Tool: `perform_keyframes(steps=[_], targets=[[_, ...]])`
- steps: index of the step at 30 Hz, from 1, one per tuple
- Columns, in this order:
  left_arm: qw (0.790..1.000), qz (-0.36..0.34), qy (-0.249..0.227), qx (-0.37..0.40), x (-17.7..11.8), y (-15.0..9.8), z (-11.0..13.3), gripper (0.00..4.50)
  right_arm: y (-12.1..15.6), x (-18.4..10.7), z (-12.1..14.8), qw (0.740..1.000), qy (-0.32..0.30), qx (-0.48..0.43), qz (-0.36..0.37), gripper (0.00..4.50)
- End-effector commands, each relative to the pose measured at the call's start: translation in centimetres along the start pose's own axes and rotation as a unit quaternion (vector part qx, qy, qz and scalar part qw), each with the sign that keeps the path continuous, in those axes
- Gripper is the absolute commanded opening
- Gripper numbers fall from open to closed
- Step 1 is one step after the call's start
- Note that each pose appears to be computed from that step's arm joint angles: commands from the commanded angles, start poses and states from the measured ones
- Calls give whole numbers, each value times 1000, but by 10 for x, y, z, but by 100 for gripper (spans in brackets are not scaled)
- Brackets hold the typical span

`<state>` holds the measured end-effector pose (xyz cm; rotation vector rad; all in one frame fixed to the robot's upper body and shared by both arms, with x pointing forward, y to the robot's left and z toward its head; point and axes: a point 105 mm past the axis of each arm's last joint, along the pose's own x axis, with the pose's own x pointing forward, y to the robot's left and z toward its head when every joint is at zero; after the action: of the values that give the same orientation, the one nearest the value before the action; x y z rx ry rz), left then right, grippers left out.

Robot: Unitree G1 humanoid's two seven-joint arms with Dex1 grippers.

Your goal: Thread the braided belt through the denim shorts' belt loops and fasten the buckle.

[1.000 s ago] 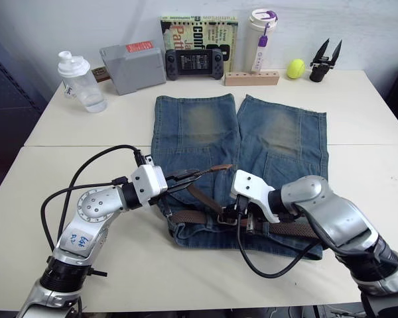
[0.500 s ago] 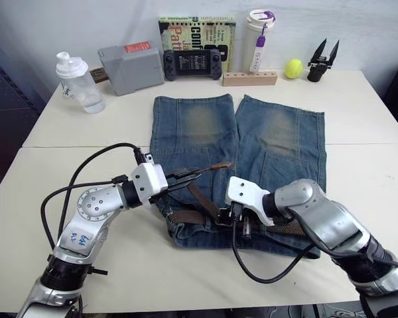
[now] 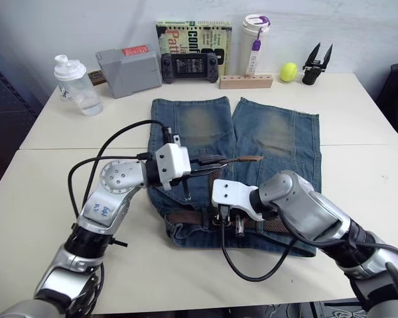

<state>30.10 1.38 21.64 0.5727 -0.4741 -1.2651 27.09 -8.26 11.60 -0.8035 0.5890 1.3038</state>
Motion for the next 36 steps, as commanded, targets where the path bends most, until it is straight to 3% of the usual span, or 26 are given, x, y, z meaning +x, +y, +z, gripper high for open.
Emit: perform_keyframes(steps=[1, 10, 18, 23, 29, 36], targets=[[995, -6, -78, 68, 17, 23, 40, 0, 38, 43, -43, 990, 78, 71, 96, 4], [979, -53, -156, 117, 56, 34, 87, 0, 45, 49, -45, 988, 82, 68, 112, 4], [966, -78, -202, 139, 75, 32, 112, 0, 51, 50, -45, 987, 83, 63, 124, 4], [962, -86, -212, 149, 82, 30, 117, 0, 51, 51, -43, 987, 79, 61, 126, 4], [967, -73, -206, 130, 78, 34, 107, 0, 51, 50, -45, 987, 82, 64, 124, 4], [962, -69, -225, 138, 89, 39, 120, 0, 54, 52, -46, 985, 86, 63, 138, 4]])
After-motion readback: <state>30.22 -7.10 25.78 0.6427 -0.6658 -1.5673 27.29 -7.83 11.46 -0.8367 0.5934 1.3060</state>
